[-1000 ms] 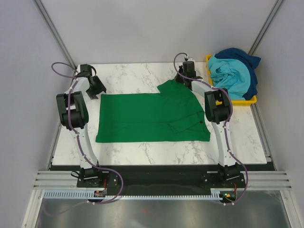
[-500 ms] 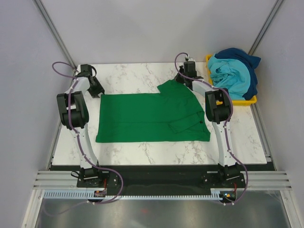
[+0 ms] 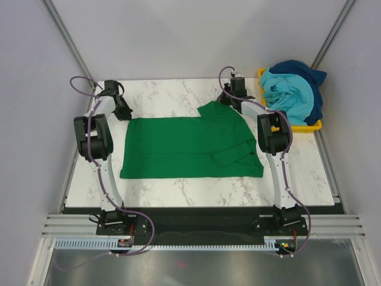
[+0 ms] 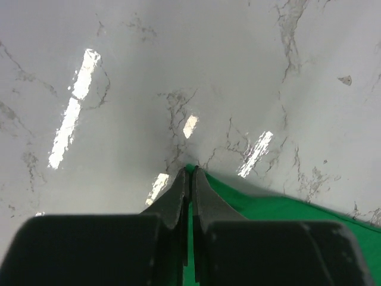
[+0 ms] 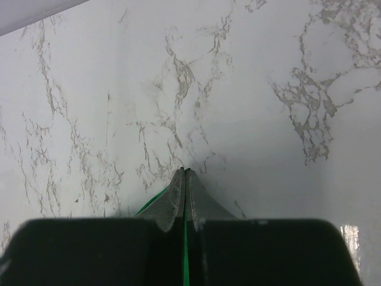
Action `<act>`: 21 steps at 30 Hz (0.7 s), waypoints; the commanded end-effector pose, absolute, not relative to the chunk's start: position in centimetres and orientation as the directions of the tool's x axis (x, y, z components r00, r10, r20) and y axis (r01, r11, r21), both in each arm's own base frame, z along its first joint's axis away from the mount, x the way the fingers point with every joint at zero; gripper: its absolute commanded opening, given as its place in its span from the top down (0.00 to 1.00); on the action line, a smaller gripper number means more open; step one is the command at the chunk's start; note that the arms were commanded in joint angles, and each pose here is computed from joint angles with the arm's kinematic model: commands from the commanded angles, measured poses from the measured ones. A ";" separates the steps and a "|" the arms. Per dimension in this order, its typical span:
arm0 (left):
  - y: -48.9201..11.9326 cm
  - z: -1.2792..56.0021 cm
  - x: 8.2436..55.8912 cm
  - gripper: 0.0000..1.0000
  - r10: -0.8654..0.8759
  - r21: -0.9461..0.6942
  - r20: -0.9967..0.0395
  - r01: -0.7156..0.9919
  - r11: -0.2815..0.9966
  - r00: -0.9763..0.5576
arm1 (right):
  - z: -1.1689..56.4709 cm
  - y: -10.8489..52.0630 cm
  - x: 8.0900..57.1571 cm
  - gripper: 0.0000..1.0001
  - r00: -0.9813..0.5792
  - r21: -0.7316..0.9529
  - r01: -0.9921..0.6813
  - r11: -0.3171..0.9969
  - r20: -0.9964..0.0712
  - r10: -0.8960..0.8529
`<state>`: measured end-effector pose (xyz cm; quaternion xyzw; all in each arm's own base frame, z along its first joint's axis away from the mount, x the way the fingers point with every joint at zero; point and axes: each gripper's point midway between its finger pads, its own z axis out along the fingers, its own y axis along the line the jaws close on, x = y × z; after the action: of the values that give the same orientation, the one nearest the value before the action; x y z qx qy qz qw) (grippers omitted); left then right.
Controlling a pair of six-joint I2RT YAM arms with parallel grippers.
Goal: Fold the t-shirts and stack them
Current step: Fold the tshirt
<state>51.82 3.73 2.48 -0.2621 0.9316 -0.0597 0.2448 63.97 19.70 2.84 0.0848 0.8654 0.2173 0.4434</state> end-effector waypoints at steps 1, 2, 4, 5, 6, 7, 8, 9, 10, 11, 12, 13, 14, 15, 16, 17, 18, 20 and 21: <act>2.8 4.4 52.5 0.98 -0.486 -0.277 -0.456 -0.400 0.874 -0.746 | 4.8 20.1 62.1 1.00 -0.627 0.435 -0.095 0.895 -0.724 0.285; 2.6 5.3 52.5 0.98 -0.489 -0.294 -0.462 -0.392 0.872 -0.740 | 5.0 20.0 61.6 1.00 -0.631 0.429 -0.098 0.898 -0.725 0.277; 2.3 6.1 52.4 0.98 -0.498 -0.315 -0.463 -0.389 0.865 -0.733 | 7.7 20.1 60.9 1.00 -0.613 0.433 -0.134 0.891 -0.743 0.269; 2.2 6.9 52.1 0.98 -0.500 -0.322 -0.469 -0.387 0.864 -0.728 | 7.4 20.0 60.1 1.00 -0.626 0.434 -0.138 0.890 -0.735 0.261; 2.1 7.2 52.0 0.98 -0.504 -0.330 -0.469 -0.385 0.862 -0.725 | 7.8 20.1 59.6 1.00 -0.629 0.436 -0.146 0.888 -0.734 0.257; 1.8 7.5 51.8 0.98 -0.505 -0.342 -0.466 -0.378 0.860 -0.727 | 9.7 20.1 59.2 1.00 -0.613 0.440 -0.163 0.883 -0.746 0.258; 1.6 8.3 51.5 0.98 -0.505 -0.351 -0.470 -0.372 0.859 -0.724 | 9.3 19.9 58.2 1.00 -0.628 0.439 -0.156 0.885 -0.735 0.255; 1.5 8.8 51.2 0.98 -0.510 -0.359 -0.471 -0.372 0.856 -0.720 | 9.8 19.8 57.7 1.00 -0.627 0.439 -0.158 0.884 -0.736 0.253; 1.4 9.2 51.0 0.98 -0.512 -0.367 -0.474 -0.368 0.854 -0.716 | 11.8 19.6 57.2 1.00 -0.606 0.439 -0.171 0.882 -0.753 0.257; 1.2 9.0 50.4 0.98 -0.516 -0.367 -0.463 -0.374 0.851 -0.720 | 11.3 19.4 56.2 1.00 -0.620 0.436 -0.167 0.884 -0.744 0.249; 1.1 10.4 50.2 0.98 -0.515 -0.378 -0.484 -0.361 0.852 -0.708 | 11.9 19.4 55.7 1.00 -0.618 0.435 -0.172 0.884 -0.746 0.247; 0.9 10.7 49.9 0.98 -0.514 -0.388 -0.482 -0.353 0.851 -0.709 | 13.7 19.3 55.1 1.00 -0.600 0.436 -0.187 0.881 -0.760 0.249; 0.7 10.7 49.3 0.98 -0.514 -0.391 -0.480 -0.351 0.851 -0.711 | 13.3 19.1 54.3 1.00 -0.612 0.433 -0.185 0.882 -0.753 0.241; 0.6 11.8 48.9 0.98 -0.514 -0.398 -0.493 -0.343 0.851 -0.702 | 13.6 19.1 53.7 1.00 -0.613 0.429 -0.188 0.884 -0.754 0.235; 0.6 12.1 48.6 0.98 -0.514 -0.402 -0.495 -0.339 0.851 -0.701 | 15.1 19.0 53.1 1.00 -0.598 0.430 -0.198 0.881 -0.765 0.239; 0.4 11.7 47.8 0.98 -0.514 -0.401 -0.482 -0.343 0.849 -0.709 | 14.7 18.7 52.2 1.00 -0.609 0.423 -0.194 0.885 -0.759 0.230; 0.3 11.8 47.4 0.98 -0.516 -0.406 -0.484 -0.342 0.848 -0.707 | 14.7 18.5 51.6 1.00 -0.613 0.418 -0.190 0.888 -0.758 0.225; -0.1 12.2 46.1 0.98 -0.515 -0.411 -0.483 -0.336 0.848 -0.708 | 15.4 17.8 49.7 1.00 -0.611 0.409 -0.187 0.893 -0.760 0.220; 0.0 12.5 45.8 0.98 -0.514 -0.413 -0.490 -0.332 0.848 -0.704 | 15.5 17.6 49.1 1.00 -0.612 0.407 -0.185 0.895 -0.760 0.219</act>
<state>46.60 0.80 10.63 -0.2367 0.9192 -0.1276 0.2878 51.23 17.91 14.22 0.0259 0.8696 0.2328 0.4346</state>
